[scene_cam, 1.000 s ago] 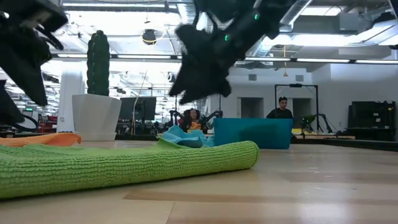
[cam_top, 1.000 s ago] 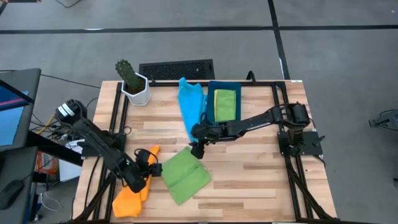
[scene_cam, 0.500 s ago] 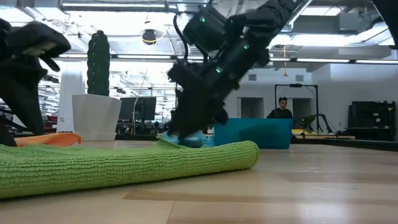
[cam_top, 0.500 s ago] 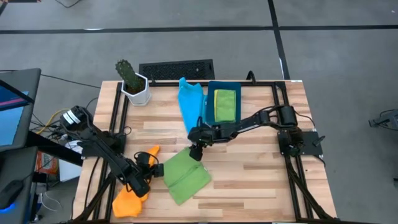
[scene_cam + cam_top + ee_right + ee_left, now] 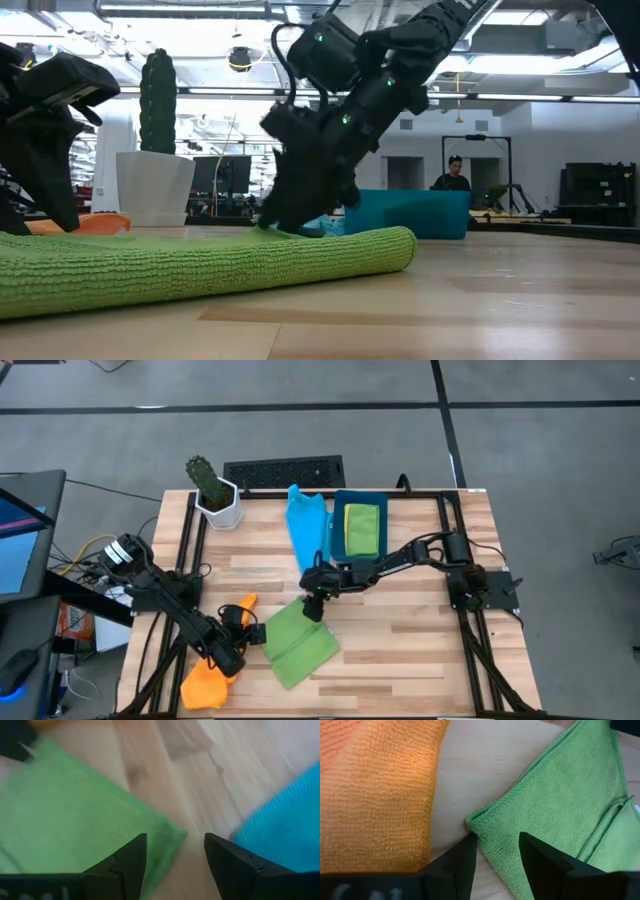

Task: Fold microfiber towels
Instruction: Fold the green towel

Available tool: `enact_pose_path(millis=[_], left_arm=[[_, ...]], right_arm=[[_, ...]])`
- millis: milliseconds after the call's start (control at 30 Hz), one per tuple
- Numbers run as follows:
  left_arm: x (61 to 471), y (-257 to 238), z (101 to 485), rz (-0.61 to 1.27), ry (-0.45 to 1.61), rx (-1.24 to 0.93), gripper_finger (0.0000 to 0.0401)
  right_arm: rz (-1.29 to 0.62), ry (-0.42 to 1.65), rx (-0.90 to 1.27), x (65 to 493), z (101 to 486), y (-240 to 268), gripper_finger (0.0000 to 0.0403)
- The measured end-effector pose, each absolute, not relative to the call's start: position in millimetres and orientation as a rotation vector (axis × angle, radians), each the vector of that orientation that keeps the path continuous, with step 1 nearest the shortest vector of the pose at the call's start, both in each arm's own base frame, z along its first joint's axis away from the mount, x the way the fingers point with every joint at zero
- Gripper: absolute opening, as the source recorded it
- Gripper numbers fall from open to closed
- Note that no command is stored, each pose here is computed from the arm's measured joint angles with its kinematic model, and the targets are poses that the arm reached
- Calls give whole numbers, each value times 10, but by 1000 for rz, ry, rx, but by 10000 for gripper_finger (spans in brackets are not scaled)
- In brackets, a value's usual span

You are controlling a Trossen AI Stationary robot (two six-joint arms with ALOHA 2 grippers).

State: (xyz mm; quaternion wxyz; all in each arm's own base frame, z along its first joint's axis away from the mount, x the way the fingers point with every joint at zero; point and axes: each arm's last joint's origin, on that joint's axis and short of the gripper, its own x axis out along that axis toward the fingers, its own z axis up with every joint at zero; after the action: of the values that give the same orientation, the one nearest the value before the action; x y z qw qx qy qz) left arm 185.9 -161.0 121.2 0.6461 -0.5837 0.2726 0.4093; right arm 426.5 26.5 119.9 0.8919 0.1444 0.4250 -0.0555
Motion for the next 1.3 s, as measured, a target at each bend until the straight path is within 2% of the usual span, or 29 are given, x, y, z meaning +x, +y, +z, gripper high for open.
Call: enact_pose_path(millis=[167, 333, 433, 600, 700, 867, 1000, 1300], left_arm=[[1878, -1585, 1210, 933, 636, -1308, 135], [1876, -1576, 1203, 927, 656, -1273, 102], [1882, -1565, 1198, 924, 650, -1254, 70], [1905, -1508, 1184, 928, 623, -1195, 11], [1929, -1486, 1185, 923, 633, -1178, 6], [1944, -1475, 1203, 911, 645, -1177, 2], [1936, -1472, 1265, 891, 642, -1190, 2], [1926, -1455, 1443, 818, 604, -1204, 1]], right_arm=[[-118, 875, 293, 4304, 1107, 232, 223], [-125, 890, 295, 4322, 1028, 234, 209], [-126, 897, 263, 4313, 1015, 267, 169], [-125, 913, 248, 4301, 1000, 256, 62], [-108, 916, 254, 4292, 1037, 244, 15], [-96, 928, 270, 4246, 1160, 189, 23], [-82, 930, 262, 4209, 1289, 140, 8], [-83, 933, 233, 4137, 1501, 130, 12]])
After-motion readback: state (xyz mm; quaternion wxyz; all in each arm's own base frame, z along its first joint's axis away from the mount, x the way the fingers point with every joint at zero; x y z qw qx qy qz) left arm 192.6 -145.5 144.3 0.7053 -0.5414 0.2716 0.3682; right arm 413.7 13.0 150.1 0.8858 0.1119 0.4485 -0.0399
